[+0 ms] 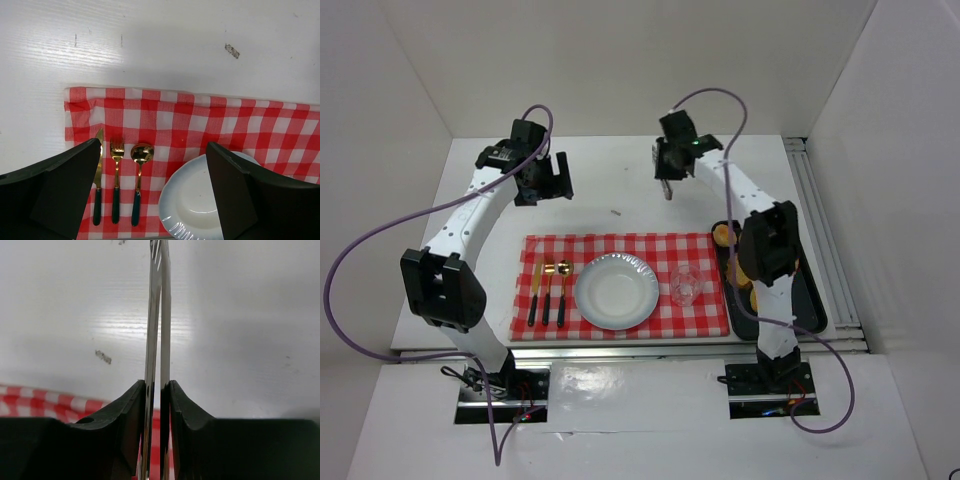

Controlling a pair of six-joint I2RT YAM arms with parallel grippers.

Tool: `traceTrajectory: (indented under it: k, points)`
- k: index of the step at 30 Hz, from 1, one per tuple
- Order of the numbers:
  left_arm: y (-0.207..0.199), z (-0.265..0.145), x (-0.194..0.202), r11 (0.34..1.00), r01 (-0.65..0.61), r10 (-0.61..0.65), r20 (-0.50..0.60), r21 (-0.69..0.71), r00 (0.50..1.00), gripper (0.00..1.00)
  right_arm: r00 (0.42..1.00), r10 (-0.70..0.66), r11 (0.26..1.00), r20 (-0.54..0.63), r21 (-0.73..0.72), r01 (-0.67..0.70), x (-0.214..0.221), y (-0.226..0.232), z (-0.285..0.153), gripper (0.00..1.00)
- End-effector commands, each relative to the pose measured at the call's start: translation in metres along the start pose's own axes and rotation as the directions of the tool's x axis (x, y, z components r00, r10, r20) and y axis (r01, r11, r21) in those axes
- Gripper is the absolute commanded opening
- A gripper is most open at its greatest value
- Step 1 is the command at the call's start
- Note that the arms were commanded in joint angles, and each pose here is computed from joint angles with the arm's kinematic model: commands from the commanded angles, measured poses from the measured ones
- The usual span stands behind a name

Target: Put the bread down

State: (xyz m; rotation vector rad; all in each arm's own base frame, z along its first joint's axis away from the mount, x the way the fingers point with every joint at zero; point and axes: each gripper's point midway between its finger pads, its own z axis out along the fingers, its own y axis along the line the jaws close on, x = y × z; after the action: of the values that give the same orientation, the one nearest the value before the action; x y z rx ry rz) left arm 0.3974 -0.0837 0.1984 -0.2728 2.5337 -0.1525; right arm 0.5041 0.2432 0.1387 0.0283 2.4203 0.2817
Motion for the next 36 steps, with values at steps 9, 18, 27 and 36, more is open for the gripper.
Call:
traceTrajectory:
  k: [9,18,27,36]
  points:
    - [-0.008,-0.015,-0.008,0.998,-0.019,0.017,0.035,0.061,0.999,1.00,0.989,0.087,0.994,-0.121,0.083,-0.077,0.039,-0.096,-0.187,0.35]
    - [-0.016,-0.012,-0.005,0.995,-0.028,0.026,0.023,0.094,0.999,1.00,0.950,0.251,0.956,-0.189,0.204,-0.212,0.109,-0.137,-0.243,0.41]
    - [-0.025,-0.010,-0.005,0.994,-0.042,0.041,0.020,0.104,0.999,1.00,0.943,0.225,0.970,-0.244,0.146,-0.194,0.121,-0.126,-0.245,0.48]
    - [-0.031,-0.005,-0.003,0.993,-0.040,0.040,0.006,0.115,0.999,1.00,0.955,0.178,0.977,-0.238,0.158,-0.143,0.115,-0.127,-0.227,0.51]
